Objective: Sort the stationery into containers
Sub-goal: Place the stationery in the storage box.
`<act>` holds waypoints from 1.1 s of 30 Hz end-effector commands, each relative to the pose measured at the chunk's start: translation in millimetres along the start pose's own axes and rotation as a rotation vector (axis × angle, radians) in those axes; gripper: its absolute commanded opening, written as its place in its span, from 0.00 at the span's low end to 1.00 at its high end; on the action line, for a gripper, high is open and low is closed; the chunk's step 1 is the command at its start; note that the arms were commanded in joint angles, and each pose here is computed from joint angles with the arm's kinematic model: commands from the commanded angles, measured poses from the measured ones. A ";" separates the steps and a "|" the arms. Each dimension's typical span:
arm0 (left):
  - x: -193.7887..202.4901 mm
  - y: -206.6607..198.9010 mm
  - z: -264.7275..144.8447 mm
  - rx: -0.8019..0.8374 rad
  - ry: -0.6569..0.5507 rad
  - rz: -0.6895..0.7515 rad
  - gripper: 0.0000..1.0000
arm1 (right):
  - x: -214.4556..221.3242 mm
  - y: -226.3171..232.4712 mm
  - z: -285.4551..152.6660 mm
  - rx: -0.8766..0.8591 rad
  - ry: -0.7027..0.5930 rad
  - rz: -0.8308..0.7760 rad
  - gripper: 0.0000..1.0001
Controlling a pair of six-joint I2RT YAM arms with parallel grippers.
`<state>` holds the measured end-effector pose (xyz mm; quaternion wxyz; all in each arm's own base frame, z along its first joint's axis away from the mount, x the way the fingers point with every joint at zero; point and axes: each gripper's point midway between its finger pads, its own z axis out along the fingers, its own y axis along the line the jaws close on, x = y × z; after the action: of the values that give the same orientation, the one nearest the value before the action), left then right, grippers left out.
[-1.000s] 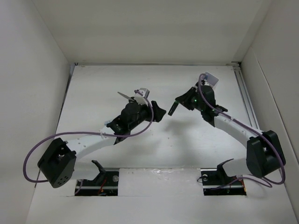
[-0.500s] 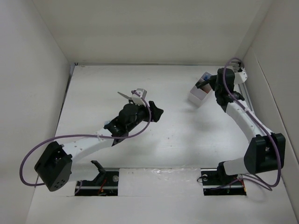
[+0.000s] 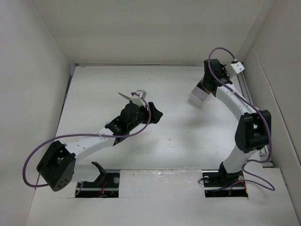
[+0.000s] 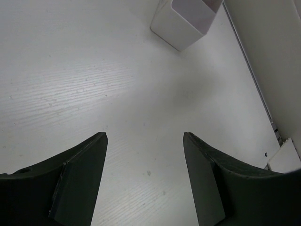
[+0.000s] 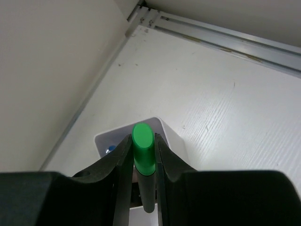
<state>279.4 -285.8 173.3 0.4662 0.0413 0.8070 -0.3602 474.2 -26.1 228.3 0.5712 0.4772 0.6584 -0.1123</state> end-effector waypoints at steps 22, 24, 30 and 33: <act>-14.0 -6.6 2.1 -0.003 -0.028 -0.022 0.61 | 23.3 5.7 4.7 0.160 -0.134 -0.174 0.11; -12.3 -2.3 1.9 -0.024 -0.024 -0.021 0.61 | 23.5 7.2 5.1 0.164 -0.132 -0.168 0.19; -19.3 16.4 1.8 -0.128 -0.063 -0.009 0.61 | 23.6 8.8 -3.4 0.156 -0.132 -0.168 0.39; -21.8 22.0 0.9 -0.166 -0.071 -0.016 0.60 | 21.7 10.0 -10.0 0.142 -0.123 -0.158 0.46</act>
<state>287.6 -267.9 152.2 0.4625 0.0064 0.8328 -0.3041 481.8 -5.9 189.1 0.5468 0.4443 0.6667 -0.2430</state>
